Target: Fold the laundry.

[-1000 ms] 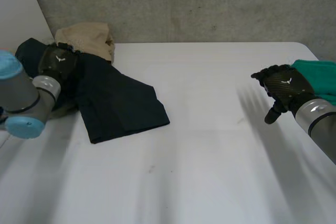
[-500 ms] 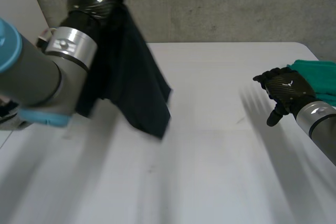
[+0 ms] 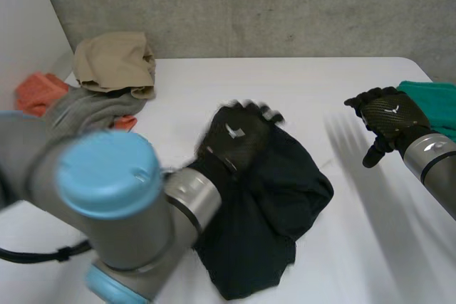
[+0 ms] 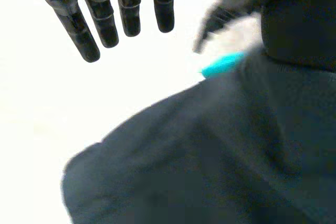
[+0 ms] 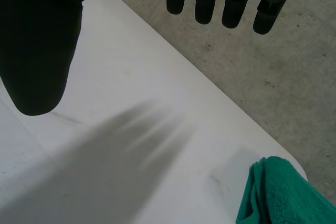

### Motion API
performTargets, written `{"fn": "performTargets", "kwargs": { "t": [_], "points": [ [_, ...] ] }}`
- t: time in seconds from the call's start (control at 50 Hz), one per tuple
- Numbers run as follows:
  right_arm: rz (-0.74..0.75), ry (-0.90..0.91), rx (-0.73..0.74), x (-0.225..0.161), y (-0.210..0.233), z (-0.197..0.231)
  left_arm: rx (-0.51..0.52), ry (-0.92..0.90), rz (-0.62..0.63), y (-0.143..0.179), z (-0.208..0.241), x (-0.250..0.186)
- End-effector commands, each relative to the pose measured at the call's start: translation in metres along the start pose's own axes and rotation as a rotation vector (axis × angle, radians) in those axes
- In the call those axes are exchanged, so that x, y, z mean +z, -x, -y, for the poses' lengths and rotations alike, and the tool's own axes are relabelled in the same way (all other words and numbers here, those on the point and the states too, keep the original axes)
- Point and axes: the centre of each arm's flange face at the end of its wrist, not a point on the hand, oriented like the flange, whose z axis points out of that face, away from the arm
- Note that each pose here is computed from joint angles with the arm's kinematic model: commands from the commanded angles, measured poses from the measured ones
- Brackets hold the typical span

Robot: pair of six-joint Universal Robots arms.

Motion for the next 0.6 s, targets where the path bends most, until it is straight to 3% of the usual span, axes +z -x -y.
{"fn": "performTargets", "kwargs": {
  "t": [0.02, 0.14, 0.38, 0.5, 0.6],
  "points": [
    [0.003, 0.004, 0.001, -0.001, 0.001, 0.0, -0.003, -0.048, 0.189, 0.063, 0.025, -0.015],
    [0.005, 0.006, 0.002, -0.001, 0.001, -0.001, -0.003, 0.058, 0.292, 0.105, -0.009, -0.023],
    [0.025, 0.015, 0.002, -0.002, 0.008, -0.004, 0.197, 0.325, 0.189, 0.118, -0.093, -0.021],
    [0.028, 0.022, 0.004, -0.003, 0.009, -0.006, 0.227, 0.342, 0.189, 0.123, -0.1, -0.02],
    [0.027, 0.026, 0.004, -0.002, 0.009, -0.007, 0.223, 0.25, 0.195, 0.127, -0.069, -0.023]
  ]
}}
